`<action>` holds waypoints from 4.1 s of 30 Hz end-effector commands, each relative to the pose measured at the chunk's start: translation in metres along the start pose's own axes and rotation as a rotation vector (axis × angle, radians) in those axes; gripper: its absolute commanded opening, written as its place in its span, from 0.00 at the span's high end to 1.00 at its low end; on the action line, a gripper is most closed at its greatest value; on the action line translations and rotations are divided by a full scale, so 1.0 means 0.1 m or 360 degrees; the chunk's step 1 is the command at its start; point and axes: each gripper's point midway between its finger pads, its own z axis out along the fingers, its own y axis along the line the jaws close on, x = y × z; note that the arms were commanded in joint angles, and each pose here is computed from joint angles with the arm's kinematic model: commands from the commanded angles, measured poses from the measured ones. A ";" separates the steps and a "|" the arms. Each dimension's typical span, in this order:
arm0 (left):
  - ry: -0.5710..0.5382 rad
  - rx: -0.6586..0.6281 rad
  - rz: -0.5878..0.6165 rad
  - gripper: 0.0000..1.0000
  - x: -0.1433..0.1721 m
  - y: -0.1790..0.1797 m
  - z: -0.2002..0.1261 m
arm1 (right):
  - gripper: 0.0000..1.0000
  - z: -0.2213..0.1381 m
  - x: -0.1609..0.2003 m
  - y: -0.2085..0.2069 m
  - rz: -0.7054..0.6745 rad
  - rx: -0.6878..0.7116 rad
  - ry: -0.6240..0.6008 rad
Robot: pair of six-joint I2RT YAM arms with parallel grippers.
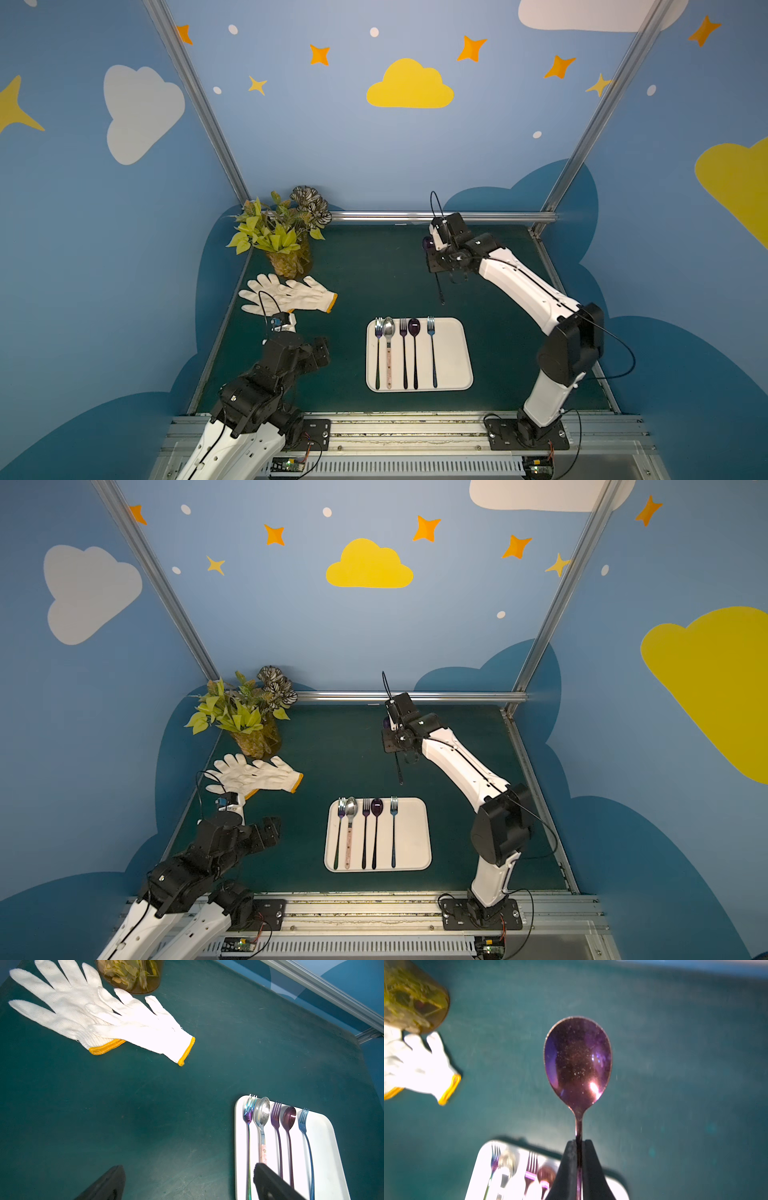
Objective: Set the spoon and fork side by side
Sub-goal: Place the spoon on the tray, then reset both arms
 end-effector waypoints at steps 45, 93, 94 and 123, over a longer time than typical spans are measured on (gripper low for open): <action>-0.0007 0.0039 0.0024 0.00 -0.01 -0.04 0.00 | 0.98 0.67 2.21 -0.27 0.0373 0.0028 0.0564; -0.0729 0.0052 0.0801 0.00 -1.05 -0.06 1.69 | 0.02 -0.08 0.80 -2.52 0.0226 0.0506 -0.0957; -0.0728 0.0034 0.0785 0.00 -1.05 -0.04 1.72 | 0.02 -0.06 0.81 -2.55 0.0234 0.0520 -0.0990; -0.0673 -0.0089 0.0764 0.00 -0.98 0.11 2.04 | 0.02 0.30 0.74 -2.52 0.0124 0.0578 -0.1082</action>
